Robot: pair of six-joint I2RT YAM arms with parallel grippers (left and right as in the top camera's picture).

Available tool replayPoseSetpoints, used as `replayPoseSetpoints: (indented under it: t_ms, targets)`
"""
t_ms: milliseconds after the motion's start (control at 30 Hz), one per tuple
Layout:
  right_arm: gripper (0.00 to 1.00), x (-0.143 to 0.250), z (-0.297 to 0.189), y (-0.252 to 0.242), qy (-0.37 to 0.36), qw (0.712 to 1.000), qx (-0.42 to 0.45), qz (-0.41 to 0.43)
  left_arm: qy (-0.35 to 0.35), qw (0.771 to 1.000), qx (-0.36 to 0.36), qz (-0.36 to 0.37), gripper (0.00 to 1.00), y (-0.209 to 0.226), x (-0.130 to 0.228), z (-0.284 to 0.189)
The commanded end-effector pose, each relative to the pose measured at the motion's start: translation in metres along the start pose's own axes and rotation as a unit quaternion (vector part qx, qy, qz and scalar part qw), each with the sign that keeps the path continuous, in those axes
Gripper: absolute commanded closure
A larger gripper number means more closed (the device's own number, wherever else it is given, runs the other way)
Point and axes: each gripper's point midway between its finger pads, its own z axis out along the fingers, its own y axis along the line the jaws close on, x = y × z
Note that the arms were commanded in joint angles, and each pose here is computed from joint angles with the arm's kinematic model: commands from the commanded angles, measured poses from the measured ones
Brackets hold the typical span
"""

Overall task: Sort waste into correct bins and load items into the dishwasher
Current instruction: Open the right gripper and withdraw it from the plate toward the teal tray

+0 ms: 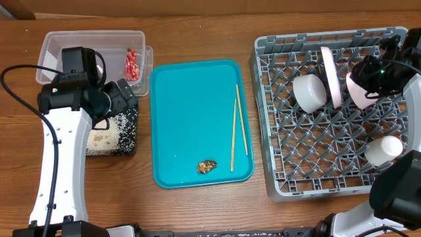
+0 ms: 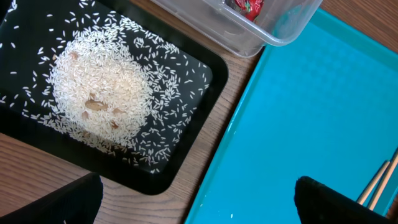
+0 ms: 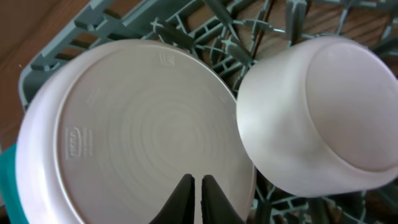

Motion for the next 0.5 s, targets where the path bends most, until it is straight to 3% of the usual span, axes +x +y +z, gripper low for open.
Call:
replayPoseSetpoints:
  t_ms: [0, 200, 367, 467]
  targets:
    - [0.91, -0.009, -0.023, 0.004, -0.035, 0.999, 0.018, -0.018, -0.021, 1.000, 0.002, -0.006, 0.00, 0.000, -0.008, -0.011]
    - [0.84, -0.013, -0.061, 0.017, -0.081, 0.996, 0.017, -0.035, -0.021, 1.000, 0.002, -0.006, 0.00, 0.000, -0.008, -0.011]
    - [0.64, 0.002, -0.084, 0.040, -0.089, 0.994, 0.014, -0.059, -0.021, 1.000, 0.002, -0.006, 0.00, 0.000, -0.008, -0.011]
    - [0.59, 0.017, -0.086, 0.060, -0.075, 0.994, 0.008, -0.082, -0.021, 1.000, 0.002, -0.006, 0.00, 0.000, -0.008, -0.011]
